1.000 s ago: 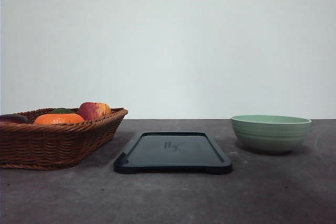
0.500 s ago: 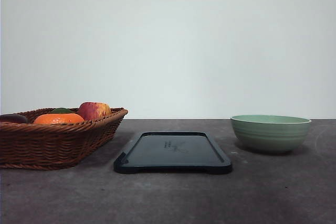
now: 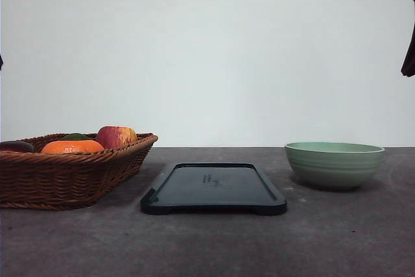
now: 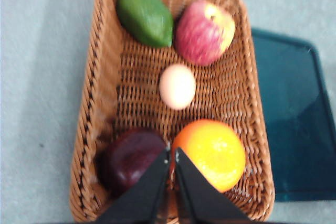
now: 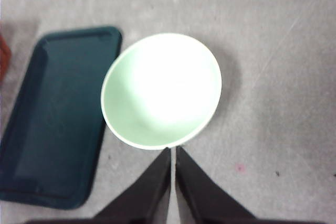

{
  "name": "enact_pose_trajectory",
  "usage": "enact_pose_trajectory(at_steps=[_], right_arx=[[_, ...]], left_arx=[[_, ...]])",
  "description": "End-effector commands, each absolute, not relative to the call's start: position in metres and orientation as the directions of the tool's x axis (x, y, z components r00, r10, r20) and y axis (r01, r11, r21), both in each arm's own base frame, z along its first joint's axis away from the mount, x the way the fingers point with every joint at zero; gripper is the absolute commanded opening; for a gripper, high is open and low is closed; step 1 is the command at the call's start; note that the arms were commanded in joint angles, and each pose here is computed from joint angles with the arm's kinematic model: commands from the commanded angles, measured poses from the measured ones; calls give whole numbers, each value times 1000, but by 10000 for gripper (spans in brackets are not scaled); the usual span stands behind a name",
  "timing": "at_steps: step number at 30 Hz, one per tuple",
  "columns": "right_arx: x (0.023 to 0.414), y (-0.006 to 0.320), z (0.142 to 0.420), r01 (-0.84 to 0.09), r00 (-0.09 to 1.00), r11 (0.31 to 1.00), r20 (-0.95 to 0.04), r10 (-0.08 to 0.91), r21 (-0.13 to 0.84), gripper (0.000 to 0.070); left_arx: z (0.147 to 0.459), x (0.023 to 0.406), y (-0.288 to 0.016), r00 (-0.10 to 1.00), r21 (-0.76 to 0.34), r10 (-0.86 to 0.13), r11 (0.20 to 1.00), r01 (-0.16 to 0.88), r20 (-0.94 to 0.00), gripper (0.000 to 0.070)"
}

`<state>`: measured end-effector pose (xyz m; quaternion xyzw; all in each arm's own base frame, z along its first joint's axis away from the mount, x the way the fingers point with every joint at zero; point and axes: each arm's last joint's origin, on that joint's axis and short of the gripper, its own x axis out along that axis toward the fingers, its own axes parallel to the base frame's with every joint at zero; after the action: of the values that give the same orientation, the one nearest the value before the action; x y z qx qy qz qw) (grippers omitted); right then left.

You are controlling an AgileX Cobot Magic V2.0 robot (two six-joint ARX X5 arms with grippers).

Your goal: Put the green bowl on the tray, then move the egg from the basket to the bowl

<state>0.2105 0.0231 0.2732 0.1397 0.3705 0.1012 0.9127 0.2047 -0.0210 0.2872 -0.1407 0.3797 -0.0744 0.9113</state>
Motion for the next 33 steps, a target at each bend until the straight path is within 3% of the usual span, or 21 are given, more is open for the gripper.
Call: enact_pose_trajectory(at_steps=[1, 7, 8, 11, 13, 19, 33], right_arx=[[217, 24, 276, -94, 691, 945, -663, 288, 314, 6], [227, 25, 271, -106, 634, 953, -720, 284, 283, 9], [227, 25, 270, -111, 628, 954, -725, 284, 277, 22], [227, 25, 268, -134, 617, 957, -735, 283, 256, 144], [227, 25, 268, -138, 613, 958, -738, 282, 251, 214], [226, 24, 267, -133, 604, 958, -745, 282, 255, 296], [251, 18, 269, -40, 535, 965, -809, 241, 261, 295]], left_arx=[[292, 210, -22, 705, -308, -251, 950, 48, -663, 0], [290, 211, -22, 692, -306, -251, 951, 44, -677, 4], [290, 211, -22, 693, -306, -251, 951, 45, -676, 30], [290, 211, -23, 691, -310, -259, 949, 52, -675, 222], [290, 211, -23, 690, -313, -267, 948, 61, -673, 314], [290, 211, -23, 690, -313, -267, 948, 61, -673, 316], [290, 211, -23, 689, -314, -267, 948, 60, -674, 315]])
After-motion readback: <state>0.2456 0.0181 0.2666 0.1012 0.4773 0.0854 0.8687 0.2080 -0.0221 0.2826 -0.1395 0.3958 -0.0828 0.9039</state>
